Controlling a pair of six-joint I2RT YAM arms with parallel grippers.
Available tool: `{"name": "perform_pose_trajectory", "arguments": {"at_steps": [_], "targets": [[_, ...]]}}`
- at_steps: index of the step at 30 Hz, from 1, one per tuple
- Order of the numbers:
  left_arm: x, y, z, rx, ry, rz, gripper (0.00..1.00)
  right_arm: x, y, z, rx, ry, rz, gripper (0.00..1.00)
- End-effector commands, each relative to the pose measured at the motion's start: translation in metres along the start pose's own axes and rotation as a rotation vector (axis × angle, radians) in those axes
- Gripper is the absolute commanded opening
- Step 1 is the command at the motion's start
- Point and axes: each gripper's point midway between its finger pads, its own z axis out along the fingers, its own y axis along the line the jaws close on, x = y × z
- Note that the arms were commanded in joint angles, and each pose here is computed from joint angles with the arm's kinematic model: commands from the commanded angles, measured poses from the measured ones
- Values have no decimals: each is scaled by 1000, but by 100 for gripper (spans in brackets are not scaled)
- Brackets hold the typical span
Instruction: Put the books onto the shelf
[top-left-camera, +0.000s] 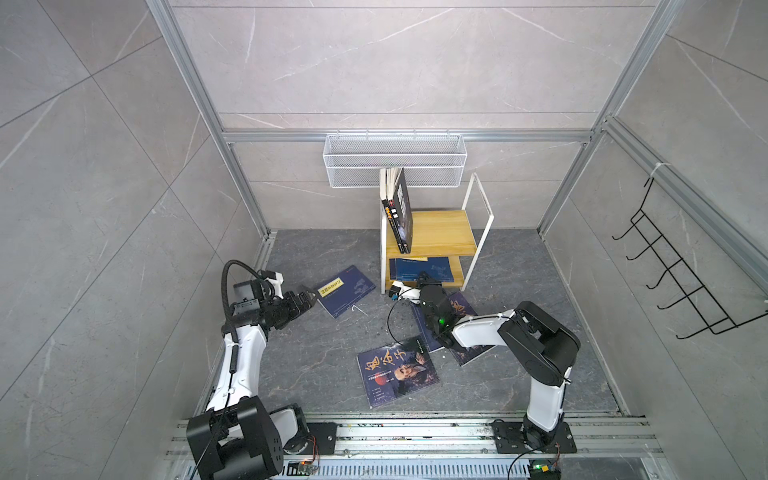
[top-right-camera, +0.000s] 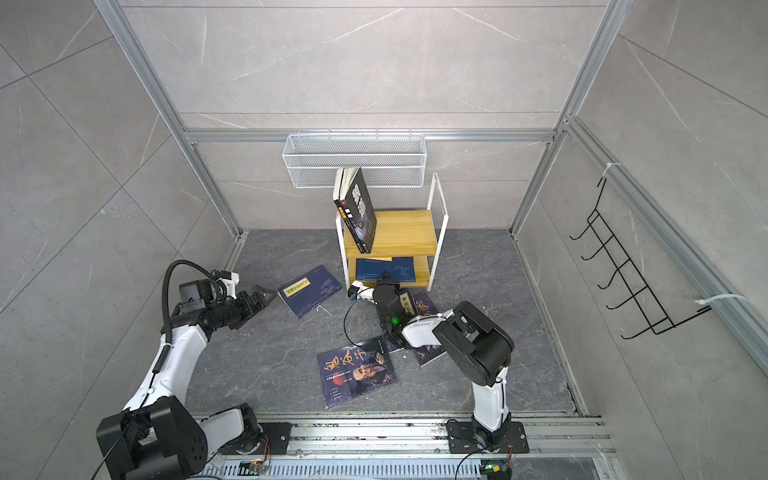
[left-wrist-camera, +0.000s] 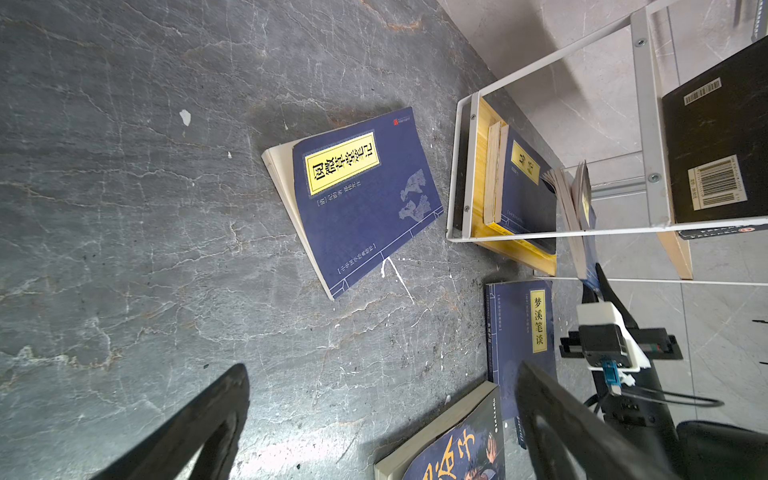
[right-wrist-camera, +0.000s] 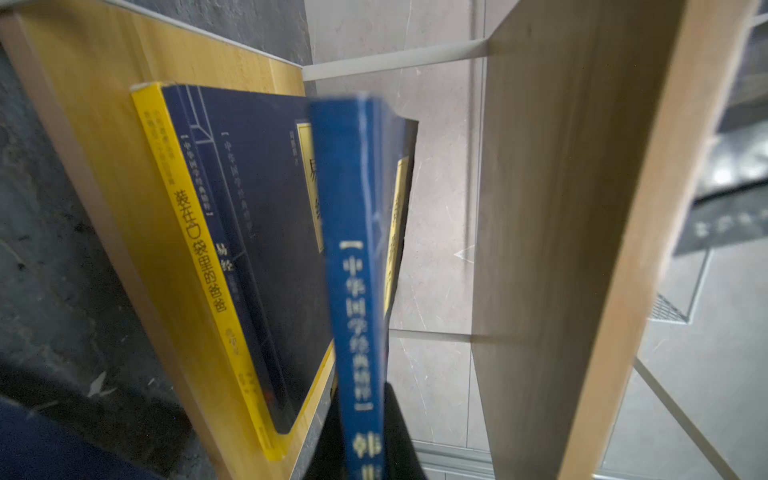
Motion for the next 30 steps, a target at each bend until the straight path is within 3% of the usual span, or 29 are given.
{"name": "perform_pose_trajectory", "arguments": {"at_steps": [1,9,30], "targets": [[-13,-16,-13,30,-41,57,100,-14,9,11,-60,-40,-37,0],[-13,-17,-14,36,-43,56,100,-16,48,15,-240,-46,-94,0],[-14,-14,-18,38,-63,28,100,-4,52,17,-338,10,-31,9]]}}
